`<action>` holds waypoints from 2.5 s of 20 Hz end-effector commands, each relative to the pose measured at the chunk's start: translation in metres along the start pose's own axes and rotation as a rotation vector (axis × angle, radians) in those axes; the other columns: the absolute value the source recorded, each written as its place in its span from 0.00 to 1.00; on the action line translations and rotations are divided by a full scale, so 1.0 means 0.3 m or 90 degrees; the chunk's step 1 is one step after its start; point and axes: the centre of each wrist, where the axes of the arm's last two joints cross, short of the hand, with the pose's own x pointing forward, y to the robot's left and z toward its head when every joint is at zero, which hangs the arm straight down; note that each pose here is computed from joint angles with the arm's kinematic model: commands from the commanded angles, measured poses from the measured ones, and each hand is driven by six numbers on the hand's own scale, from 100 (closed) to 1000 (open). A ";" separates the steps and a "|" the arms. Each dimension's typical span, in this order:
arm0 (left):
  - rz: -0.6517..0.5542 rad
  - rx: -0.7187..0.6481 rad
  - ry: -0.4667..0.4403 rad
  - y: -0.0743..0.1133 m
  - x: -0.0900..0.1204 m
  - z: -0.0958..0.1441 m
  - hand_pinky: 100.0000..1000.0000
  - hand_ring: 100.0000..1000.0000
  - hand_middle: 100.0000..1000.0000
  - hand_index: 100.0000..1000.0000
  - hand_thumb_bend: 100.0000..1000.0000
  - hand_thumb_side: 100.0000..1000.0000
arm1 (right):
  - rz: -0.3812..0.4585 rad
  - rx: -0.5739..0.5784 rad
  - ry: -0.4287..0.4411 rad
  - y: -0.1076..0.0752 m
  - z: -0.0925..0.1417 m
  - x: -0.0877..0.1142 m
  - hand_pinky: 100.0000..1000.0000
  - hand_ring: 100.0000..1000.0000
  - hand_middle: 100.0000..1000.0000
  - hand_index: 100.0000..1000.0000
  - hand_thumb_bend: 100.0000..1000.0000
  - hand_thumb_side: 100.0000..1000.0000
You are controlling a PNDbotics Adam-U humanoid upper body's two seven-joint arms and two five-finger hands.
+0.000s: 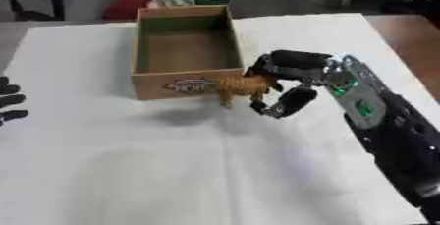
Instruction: Pick up objects on the table and place them in the box.
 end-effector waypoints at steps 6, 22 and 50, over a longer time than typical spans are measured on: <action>-0.010 -0.007 -0.011 0.015 0.015 -0.004 0.64 0.71 0.65 0.78 0.00 0.81 | 0.083 -0.009 -0.041 -0.216 -0.016 -0.008 0.35 0.19 0.10 0.28 0.00 0.16; -0.001 -0.027 -0.012 -0.002 0.021 -0.004 0.64 0.70 0.65 0.78 0.00 0.80 | 0.045 -0.054 0.040 -0.259 -0.203 -0.089 0.36 0.20 0.10 0.28 0.00 0.15; 0.011 -0.056 -0.028 -0.025 0.050 -0.018 0.65 0.70 0.64 0.78 0.00 0.80 | -0.064 -0.087 0.272 -0.027 -0.220 -0.229 0.46 0.37 0.30 0.49 0.00 0.17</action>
